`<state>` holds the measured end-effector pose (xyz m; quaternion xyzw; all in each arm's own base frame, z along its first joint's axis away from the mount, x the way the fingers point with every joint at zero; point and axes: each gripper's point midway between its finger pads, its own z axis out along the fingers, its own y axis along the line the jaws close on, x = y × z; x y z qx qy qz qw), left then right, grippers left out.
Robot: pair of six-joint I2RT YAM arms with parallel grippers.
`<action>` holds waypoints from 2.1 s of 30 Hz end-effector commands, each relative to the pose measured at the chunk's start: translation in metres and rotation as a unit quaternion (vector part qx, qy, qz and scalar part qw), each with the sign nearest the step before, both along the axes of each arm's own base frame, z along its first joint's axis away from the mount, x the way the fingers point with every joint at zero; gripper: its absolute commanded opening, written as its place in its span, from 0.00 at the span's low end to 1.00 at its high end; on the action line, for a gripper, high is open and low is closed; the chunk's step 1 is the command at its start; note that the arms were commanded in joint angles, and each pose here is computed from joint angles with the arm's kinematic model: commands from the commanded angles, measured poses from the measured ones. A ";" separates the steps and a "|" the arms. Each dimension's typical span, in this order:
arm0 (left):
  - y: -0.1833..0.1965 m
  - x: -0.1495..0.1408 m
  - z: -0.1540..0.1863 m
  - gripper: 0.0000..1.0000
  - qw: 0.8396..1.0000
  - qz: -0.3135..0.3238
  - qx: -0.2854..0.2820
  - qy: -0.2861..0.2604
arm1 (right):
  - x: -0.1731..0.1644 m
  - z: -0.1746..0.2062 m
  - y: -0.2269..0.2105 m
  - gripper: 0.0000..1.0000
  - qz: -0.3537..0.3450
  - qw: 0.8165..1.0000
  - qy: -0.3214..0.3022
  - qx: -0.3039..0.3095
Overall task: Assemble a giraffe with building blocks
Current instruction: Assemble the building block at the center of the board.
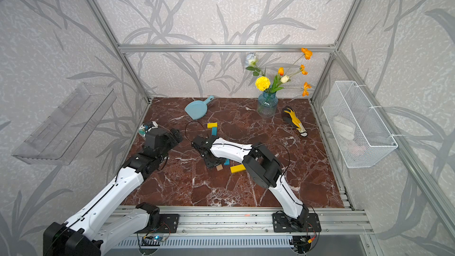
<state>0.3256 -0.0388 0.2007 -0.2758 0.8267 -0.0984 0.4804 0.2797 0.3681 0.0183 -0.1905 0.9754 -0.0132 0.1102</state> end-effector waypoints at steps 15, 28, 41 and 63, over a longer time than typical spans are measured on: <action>0.002 -0.007 0.004 0.95 1.000 0.000 0.007 -0.003 | 0.039 0.001 0.013 0.38 -0.112 0.994 -0.006 0.008; 0.001 -0.007 0.005 0.95 1.000 -0.004 0.007 -0.002 | 0.056 0.001 0.019 0.35 -0.141 0.990 -0.007 -0.009; 0.000 -0.005 0.004 0.95 1.000 -0.006 0.006 -0.002 | 0.046 -0.002 0.012 0.42 -0.127 0.992 -0.001 -0.026; 0.000 -0.006 0.003 0.95 1.000 -0.007 0.004 -0.001 | 0.069 -0.001 0.028 0.32 -0.146 0.989 -0.006 0.004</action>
